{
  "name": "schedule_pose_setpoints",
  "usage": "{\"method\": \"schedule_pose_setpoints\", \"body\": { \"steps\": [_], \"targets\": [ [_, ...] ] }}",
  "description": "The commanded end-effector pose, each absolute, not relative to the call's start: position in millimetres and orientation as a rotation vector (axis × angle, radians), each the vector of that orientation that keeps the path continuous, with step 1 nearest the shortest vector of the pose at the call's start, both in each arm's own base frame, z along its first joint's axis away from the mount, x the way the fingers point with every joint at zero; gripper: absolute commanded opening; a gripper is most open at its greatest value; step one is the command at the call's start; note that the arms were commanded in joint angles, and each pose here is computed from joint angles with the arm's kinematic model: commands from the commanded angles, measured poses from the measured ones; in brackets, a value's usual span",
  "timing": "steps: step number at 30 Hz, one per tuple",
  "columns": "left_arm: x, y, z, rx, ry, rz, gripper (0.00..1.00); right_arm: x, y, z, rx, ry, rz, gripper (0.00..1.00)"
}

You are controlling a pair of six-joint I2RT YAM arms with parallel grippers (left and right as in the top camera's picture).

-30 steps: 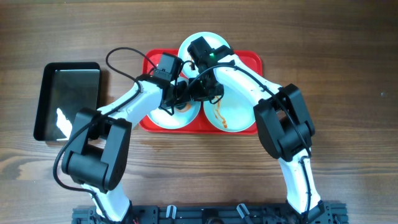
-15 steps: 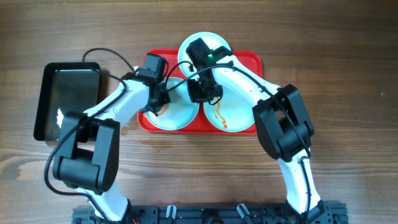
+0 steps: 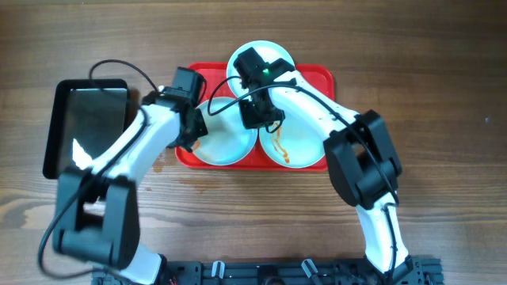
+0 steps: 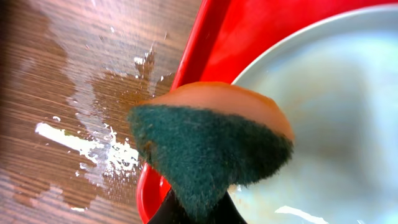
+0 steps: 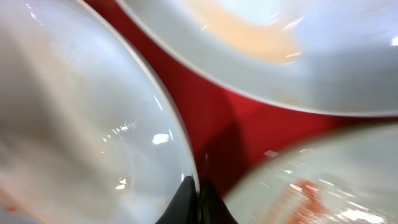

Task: Clean dirty plates on tray and stack at the side

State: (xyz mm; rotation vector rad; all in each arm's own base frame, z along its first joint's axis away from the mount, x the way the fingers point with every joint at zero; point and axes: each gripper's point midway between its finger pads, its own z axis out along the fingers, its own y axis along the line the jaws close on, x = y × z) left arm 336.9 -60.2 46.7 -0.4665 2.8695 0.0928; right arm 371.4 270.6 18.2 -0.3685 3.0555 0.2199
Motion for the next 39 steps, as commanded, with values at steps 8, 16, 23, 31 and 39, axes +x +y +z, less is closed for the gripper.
{"method": "schedule_pose_setpoints", "body": {
  "steps": [8, 16, 23, 31, 39],
  "targets": [
    [332.5, -104.9, 82.6, -0.442, 2.853, -0.35, 0.04, 404.4, 224.3, 124.0, -0.327, 2.748, -0.078, 0.04],
    [331.5, -102.6, 81.8, -0.446, 2.857, -0.331, 0.04, 413.5, 200.4, 171.7, -0.377, 2.58, -0.276, 0.05],
    [330.8, -88.7, 80.2, -0.492, 2.861, -0.292, 0.04, 416.0, 212.6, 206.6, -0.43, 2.319, -0.601, 0.04],
    [329.1, -90.8, 80.1, -0.424, 2.876, -0.303, 0.04, 408.5, 236.0, 250.8, -0.501, 2.047, -0.849, 0.04],
    [329.5, -90.9, 80.3, -0.424, 2.874, -0.304, 0.04, 401.0, 239.6, 272.0, -0.477, 1.937, -0.962, 0.04]
  ]
}}
